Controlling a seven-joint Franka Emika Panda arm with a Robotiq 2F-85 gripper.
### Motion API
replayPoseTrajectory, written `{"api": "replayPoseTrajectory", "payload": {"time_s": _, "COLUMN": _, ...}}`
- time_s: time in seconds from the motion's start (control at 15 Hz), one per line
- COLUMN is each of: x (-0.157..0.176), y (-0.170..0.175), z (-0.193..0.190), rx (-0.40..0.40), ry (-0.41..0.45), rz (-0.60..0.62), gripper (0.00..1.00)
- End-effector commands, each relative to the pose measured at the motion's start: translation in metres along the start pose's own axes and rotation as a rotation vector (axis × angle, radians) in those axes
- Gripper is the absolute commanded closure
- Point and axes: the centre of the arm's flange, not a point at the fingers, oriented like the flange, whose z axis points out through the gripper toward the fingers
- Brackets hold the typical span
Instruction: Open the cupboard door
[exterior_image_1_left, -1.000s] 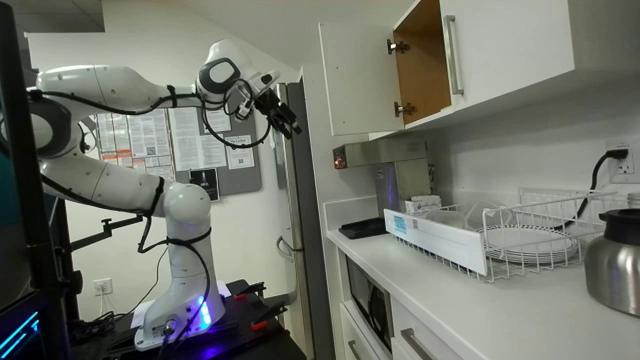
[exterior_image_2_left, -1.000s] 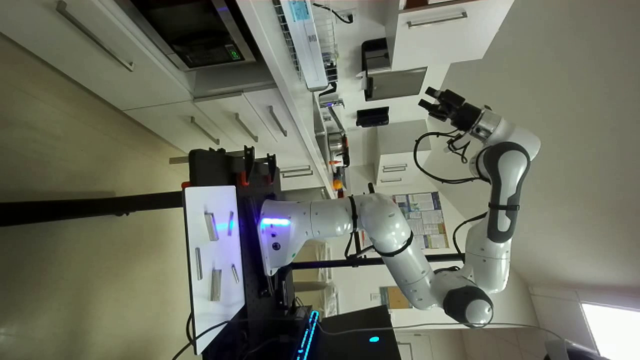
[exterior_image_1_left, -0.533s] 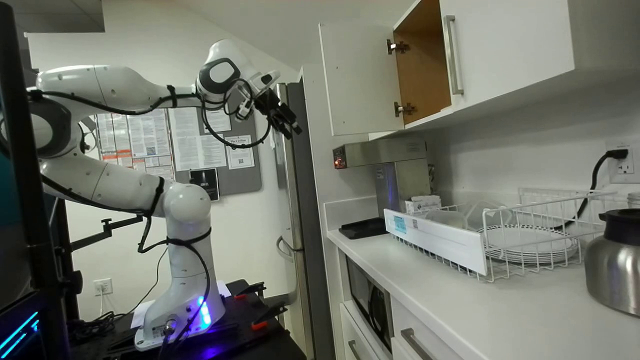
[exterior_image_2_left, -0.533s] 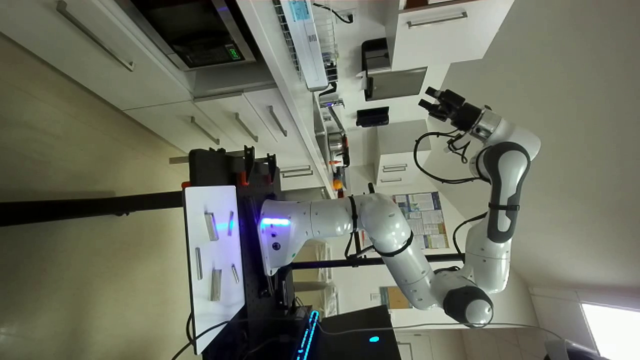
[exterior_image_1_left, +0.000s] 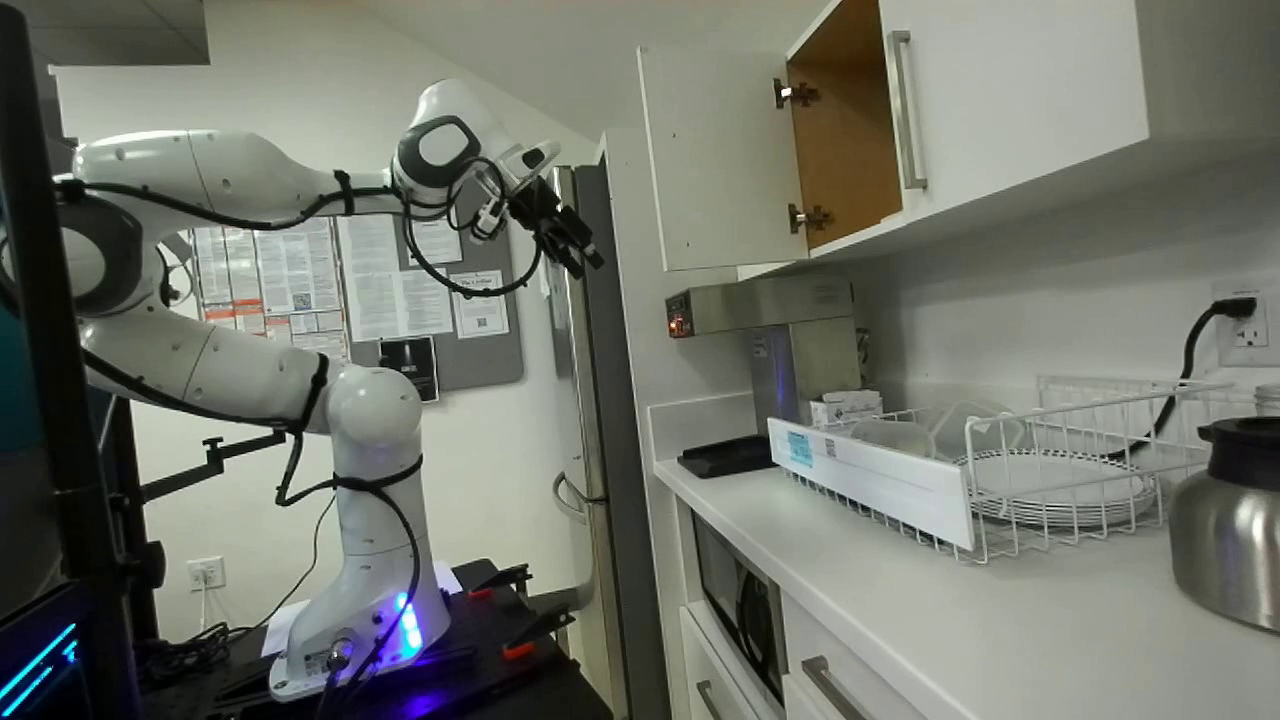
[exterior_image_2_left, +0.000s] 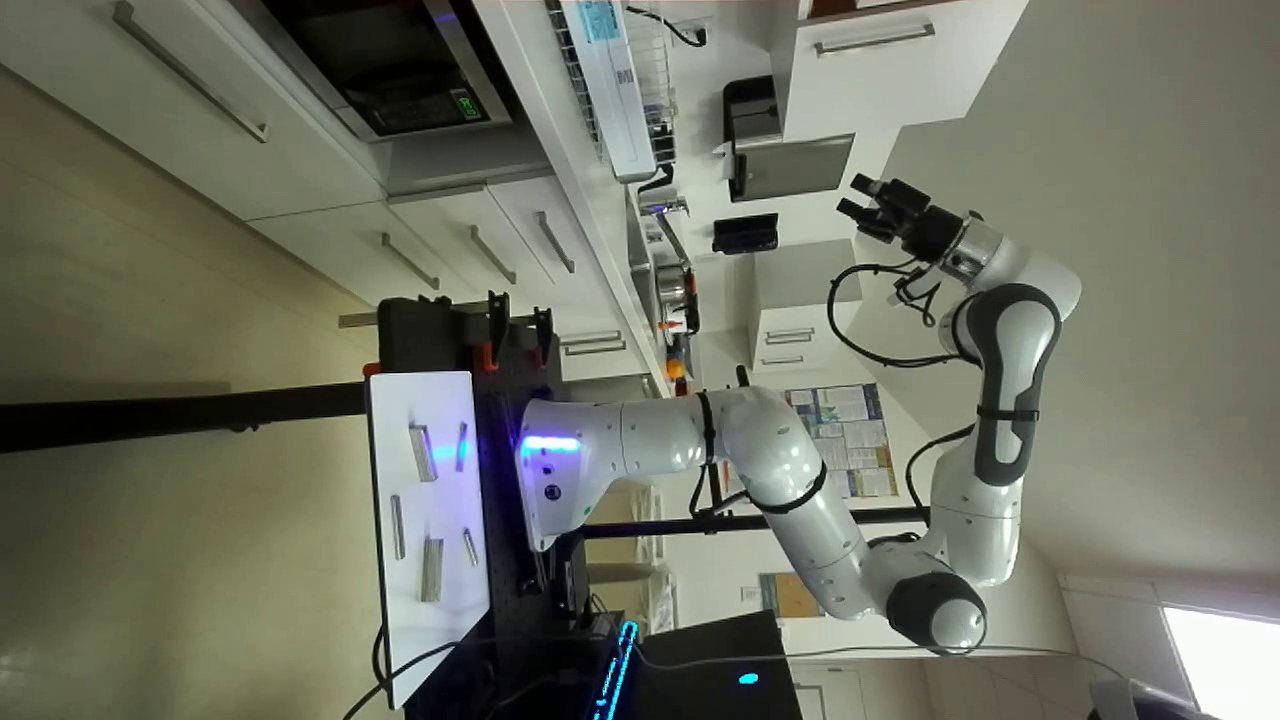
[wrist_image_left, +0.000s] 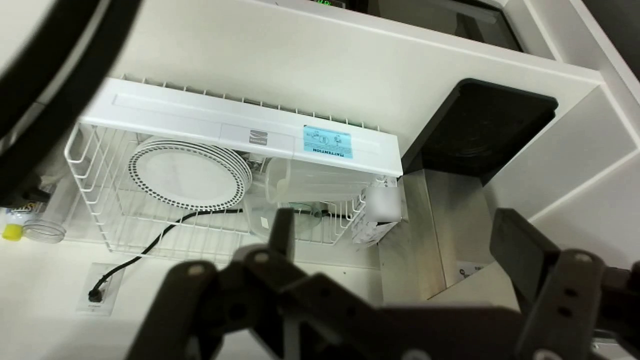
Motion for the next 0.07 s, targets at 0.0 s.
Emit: {"api": "replayPoseTrajectory", "payload": {"time_s": 0.0, "x": 0.0, "y": 0.0, "z": 0.0, "rx": 0.0, "ry": 0.0, "rz": 0.0, "gripper": 0.0}}
